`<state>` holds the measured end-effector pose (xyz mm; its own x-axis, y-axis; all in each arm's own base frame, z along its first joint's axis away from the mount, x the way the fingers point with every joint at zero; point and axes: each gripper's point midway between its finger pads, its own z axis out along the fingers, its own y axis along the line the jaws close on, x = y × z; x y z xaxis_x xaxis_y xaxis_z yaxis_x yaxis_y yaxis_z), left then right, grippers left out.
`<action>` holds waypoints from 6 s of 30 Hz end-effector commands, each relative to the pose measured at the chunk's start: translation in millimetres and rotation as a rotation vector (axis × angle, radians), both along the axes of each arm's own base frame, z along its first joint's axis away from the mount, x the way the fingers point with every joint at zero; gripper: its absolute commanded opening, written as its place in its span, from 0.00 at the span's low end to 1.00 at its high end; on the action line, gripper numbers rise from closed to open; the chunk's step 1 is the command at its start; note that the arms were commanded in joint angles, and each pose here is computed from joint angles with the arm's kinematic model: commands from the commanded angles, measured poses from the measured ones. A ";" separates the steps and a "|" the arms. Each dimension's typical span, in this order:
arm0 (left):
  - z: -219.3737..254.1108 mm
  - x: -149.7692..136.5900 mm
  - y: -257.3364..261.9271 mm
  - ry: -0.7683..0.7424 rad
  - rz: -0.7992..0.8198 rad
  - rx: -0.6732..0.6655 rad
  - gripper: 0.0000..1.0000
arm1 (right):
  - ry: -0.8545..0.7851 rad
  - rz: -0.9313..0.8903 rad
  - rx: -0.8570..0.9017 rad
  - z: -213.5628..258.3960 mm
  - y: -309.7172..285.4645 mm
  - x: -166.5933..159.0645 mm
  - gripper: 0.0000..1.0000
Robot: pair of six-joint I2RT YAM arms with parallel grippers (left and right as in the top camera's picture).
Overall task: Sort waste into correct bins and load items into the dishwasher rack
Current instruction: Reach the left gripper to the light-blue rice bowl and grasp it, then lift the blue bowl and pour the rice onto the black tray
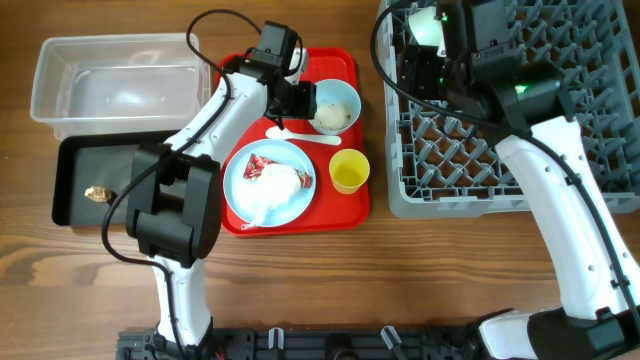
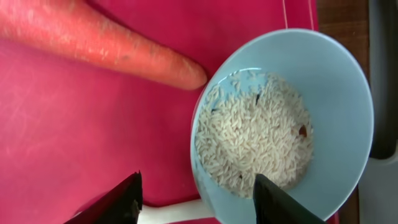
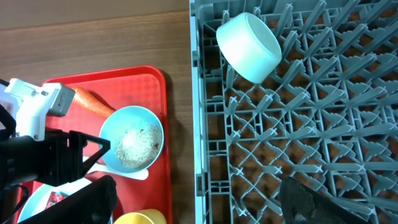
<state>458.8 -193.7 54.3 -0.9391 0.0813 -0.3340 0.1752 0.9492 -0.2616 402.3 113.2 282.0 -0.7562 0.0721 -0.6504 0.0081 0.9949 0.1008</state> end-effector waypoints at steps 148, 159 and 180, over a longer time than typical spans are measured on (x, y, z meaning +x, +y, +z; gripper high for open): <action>121.3 -26.7 24.4 -0.305 0.060 0.331 0.04 | -0.033 -0.014 0.335 16.4 -39.8 31.2 0.75; 132.0 -103.2 90.7 0.066 0.272 0.147 0.04 | -0.013 -0.016 0.334 12.8 -39.6 27.8 0.75; 98.8 -114.8 212.9 0.146 0.353 -0.410 0.04 | 0.010 -0.003 0.316 7.9 -39.9 23.1 0.75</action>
